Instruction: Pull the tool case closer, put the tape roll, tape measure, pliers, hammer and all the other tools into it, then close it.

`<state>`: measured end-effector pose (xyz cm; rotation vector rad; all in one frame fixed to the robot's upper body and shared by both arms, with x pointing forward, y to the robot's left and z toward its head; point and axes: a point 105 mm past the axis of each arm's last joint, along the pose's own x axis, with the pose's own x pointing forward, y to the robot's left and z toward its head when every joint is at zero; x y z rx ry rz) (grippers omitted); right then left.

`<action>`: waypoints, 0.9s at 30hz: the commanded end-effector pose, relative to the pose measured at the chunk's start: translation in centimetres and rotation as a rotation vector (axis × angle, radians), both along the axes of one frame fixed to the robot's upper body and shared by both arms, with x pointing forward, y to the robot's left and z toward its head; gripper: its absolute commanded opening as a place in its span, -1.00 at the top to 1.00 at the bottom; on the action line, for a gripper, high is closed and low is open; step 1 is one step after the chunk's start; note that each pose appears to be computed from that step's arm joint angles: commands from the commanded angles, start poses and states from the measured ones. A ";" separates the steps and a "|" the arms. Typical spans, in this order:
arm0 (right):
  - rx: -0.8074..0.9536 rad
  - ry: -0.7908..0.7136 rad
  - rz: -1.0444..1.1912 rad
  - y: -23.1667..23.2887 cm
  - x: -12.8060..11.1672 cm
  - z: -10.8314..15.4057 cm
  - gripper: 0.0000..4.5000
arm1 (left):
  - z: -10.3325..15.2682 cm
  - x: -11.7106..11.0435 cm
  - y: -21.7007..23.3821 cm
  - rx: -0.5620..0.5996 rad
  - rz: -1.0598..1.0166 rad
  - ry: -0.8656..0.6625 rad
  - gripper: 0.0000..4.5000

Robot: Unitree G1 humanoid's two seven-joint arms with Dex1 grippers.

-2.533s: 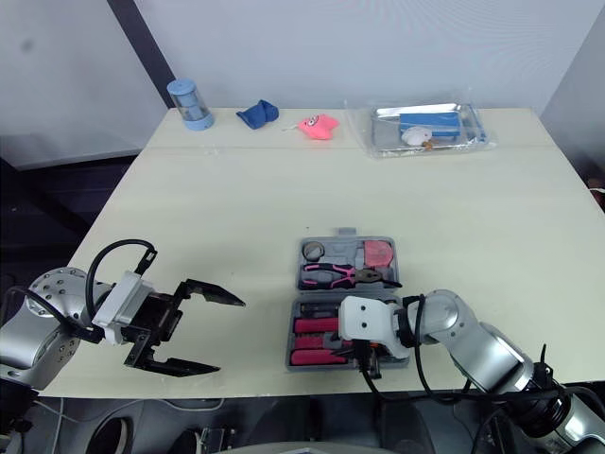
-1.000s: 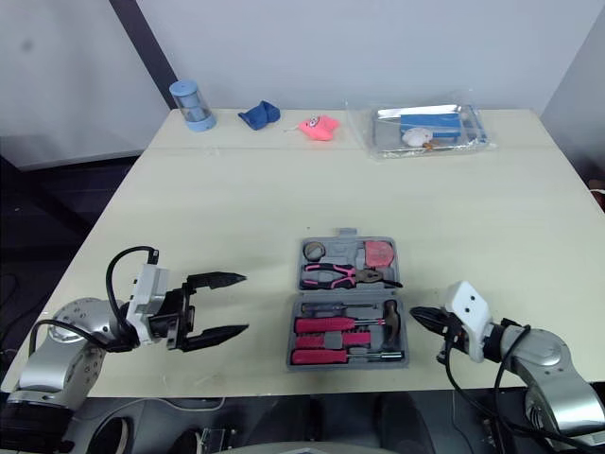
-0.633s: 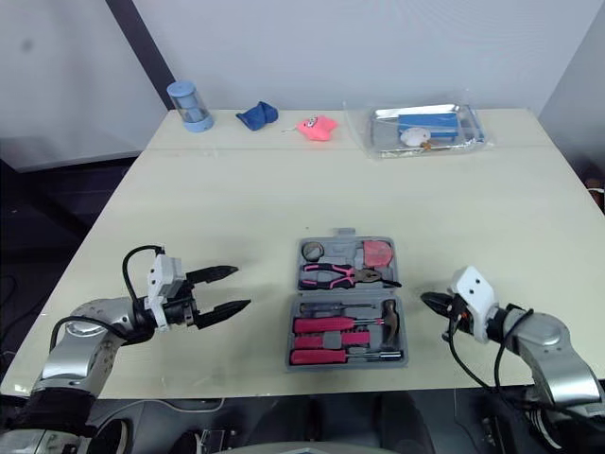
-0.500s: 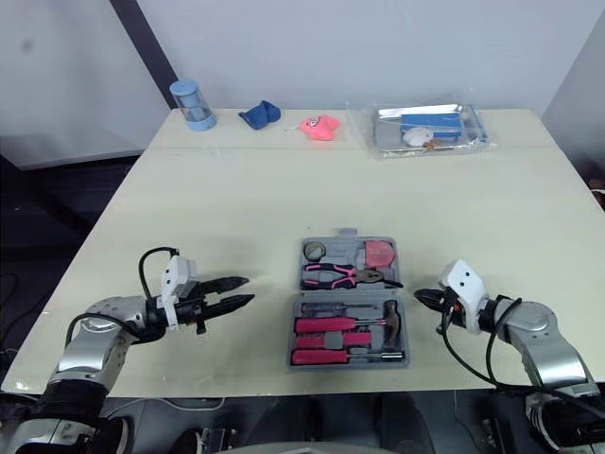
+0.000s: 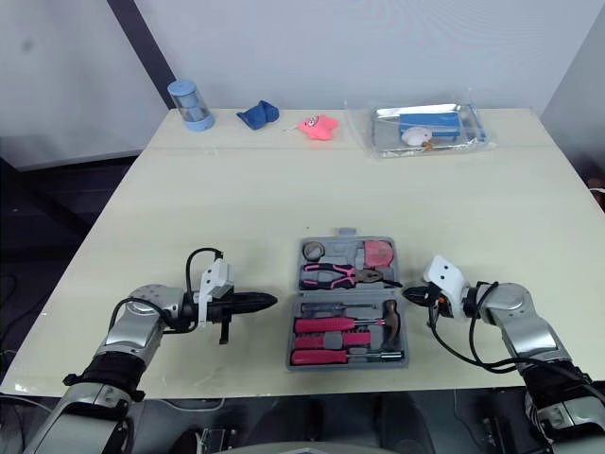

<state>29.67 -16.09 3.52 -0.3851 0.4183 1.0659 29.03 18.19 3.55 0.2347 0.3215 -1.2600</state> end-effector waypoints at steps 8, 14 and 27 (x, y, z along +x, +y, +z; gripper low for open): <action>0.002 -0.036 0.033 0.6 0.2 0.5 1.00 | 0.5 0.3 -2.3 -0.008 -0.072 -0.017 0.99; -0.003 -0.042 0.036 0.6 0.3 0.5 1.00 | 1.3 0.9 -3.1 -0.021 -0.078 -0.030 0.99; 0.003 -0.057 0.050 1.1 0.4 1.0 1.00 | 1.0 0.9 -4.2 -0.016 -0.110 -0.016 0.99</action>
